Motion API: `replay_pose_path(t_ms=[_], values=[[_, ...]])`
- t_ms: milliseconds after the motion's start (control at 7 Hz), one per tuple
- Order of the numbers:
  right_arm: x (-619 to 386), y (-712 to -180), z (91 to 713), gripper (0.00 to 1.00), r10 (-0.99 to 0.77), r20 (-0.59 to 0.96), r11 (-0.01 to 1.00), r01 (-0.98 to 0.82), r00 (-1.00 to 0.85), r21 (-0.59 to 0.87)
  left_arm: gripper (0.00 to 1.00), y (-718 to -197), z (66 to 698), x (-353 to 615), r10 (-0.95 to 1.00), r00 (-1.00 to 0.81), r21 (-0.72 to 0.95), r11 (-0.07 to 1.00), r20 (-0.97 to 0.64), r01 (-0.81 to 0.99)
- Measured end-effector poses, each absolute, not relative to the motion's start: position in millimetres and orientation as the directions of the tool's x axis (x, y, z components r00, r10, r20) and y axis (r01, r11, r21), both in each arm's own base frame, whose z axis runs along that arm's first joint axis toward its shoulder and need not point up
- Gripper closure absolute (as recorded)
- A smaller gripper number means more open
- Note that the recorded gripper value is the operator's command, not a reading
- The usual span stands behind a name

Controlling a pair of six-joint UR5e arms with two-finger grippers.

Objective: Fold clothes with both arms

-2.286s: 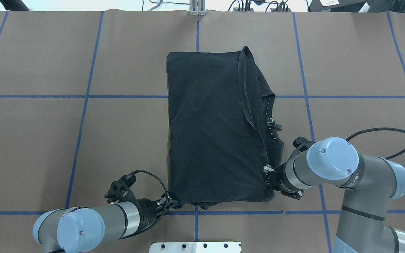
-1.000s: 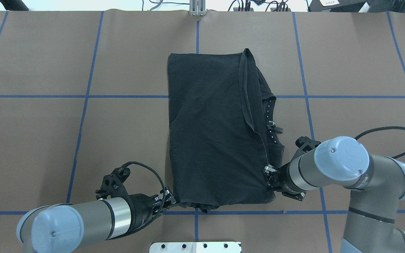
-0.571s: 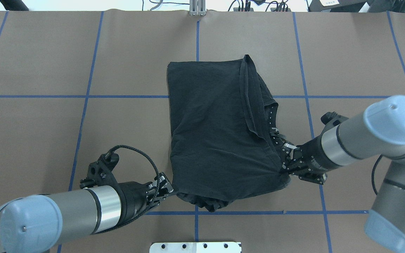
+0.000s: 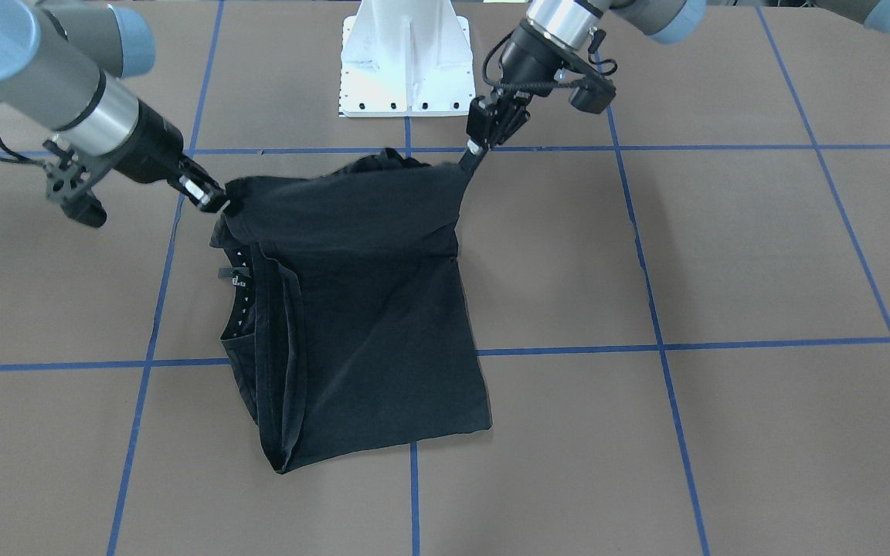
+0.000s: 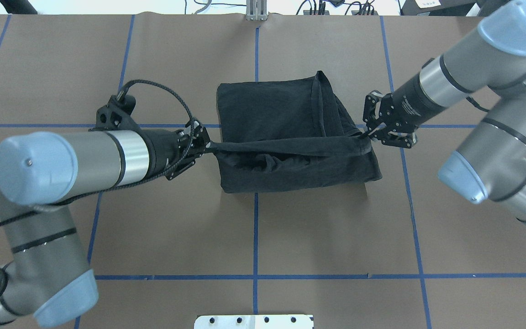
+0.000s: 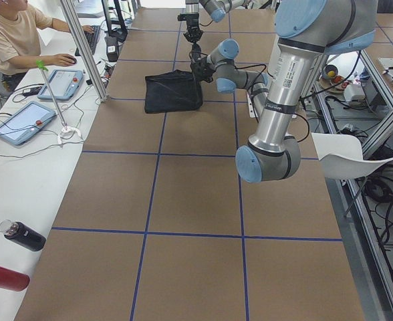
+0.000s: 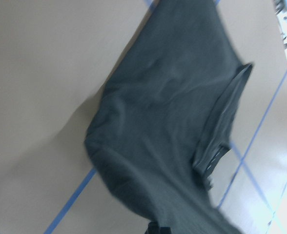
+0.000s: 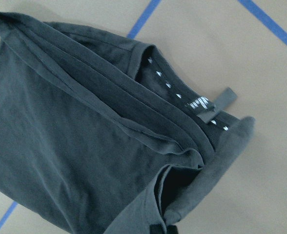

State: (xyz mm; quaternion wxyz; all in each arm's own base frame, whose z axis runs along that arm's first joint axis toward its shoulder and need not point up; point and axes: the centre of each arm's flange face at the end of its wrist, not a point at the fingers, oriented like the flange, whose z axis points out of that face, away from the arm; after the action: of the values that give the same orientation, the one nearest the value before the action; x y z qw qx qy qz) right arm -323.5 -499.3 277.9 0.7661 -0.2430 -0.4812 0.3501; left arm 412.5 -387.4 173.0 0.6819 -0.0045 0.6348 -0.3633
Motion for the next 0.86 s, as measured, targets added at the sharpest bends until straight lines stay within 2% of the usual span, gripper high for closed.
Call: replay_pose_path(t_ms=[429,571,714,857], values=[[-363,-602,282,1.00,0.749,0.570,0.661,-0.328,0.337,-0.675,1.00,-483,194,442,-0.508,-0.033,-0.429,0.688,-0.861,0.586],[-375,-629,290,0.90,0.731,0.575,0.680,-0.331,0.368,-0.654,1.00,-508,208,457,-0.508,-0.032,-0.423,0.679,-0.861,0.600],[-386,-652,300,0.41,0.705,0.584,0.706,-0.330,0.402,-0.626,0.70,-534,225,474,-0.506,-0.023,-0.412,0.673,-0.862,0.615],[-401,-676,303,0.00,0.676,0.596,0.735,-0.335,0.433,-0.590,0.01,-560,246,487,-0.503,-0.015,-0.397,0.664,-0.864,0.633]])
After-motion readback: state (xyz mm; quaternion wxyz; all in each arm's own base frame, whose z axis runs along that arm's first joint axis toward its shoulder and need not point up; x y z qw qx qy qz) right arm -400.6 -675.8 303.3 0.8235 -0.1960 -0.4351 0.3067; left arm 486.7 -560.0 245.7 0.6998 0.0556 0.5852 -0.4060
